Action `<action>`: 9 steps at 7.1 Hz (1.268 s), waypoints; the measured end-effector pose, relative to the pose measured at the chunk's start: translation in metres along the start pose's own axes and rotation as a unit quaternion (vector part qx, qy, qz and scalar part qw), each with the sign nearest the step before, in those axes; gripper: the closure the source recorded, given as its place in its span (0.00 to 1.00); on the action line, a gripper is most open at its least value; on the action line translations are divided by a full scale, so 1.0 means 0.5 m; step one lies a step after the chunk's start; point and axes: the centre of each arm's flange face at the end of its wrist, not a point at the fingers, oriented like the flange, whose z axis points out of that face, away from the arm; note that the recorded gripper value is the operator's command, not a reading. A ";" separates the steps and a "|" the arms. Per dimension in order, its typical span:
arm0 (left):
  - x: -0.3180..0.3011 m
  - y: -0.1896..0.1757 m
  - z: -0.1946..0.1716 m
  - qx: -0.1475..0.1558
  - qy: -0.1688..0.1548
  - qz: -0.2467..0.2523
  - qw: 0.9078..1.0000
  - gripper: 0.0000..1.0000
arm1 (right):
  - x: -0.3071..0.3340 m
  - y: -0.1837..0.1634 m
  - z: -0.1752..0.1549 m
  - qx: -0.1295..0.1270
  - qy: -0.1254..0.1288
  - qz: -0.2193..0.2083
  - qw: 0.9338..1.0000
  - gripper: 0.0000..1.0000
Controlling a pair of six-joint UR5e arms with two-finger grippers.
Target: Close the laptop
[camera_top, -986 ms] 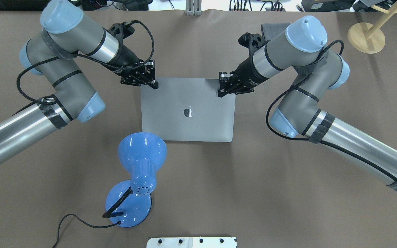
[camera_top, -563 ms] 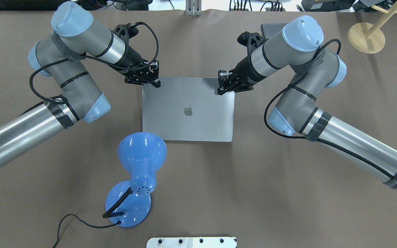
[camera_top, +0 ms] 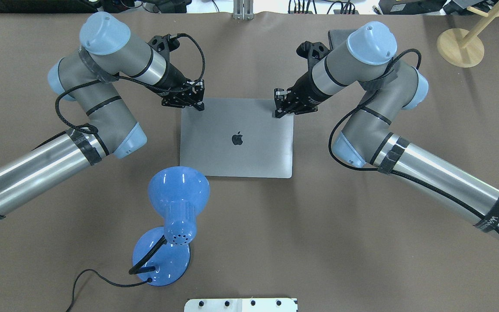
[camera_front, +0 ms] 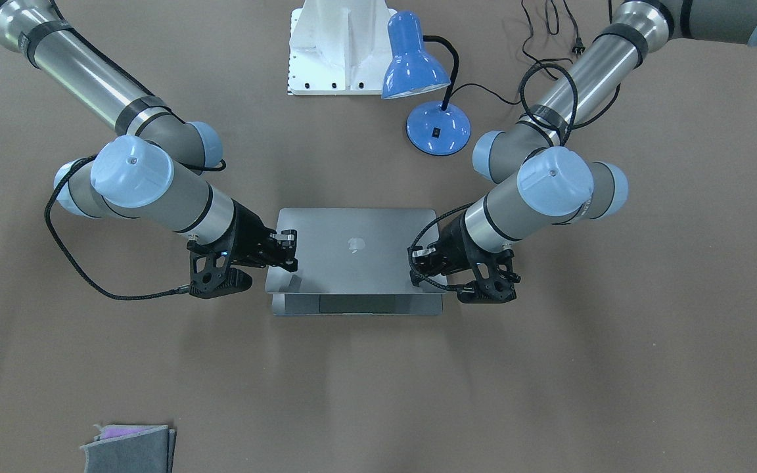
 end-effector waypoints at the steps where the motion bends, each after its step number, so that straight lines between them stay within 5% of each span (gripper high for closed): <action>1: -0.005 -0.001 0.007 0.002 -0.003 -0.001 1.000 1.00 | 0.010 -0.003 0.015 0.000 0.008 0.001 1.000 1.00; 9: -0.034 0.015 0.093 0.023 -0.037 -0.005 0.999 1.00 | 0.019 0.024 0.080 -0.001 0.026 -0.003 1.000 1.00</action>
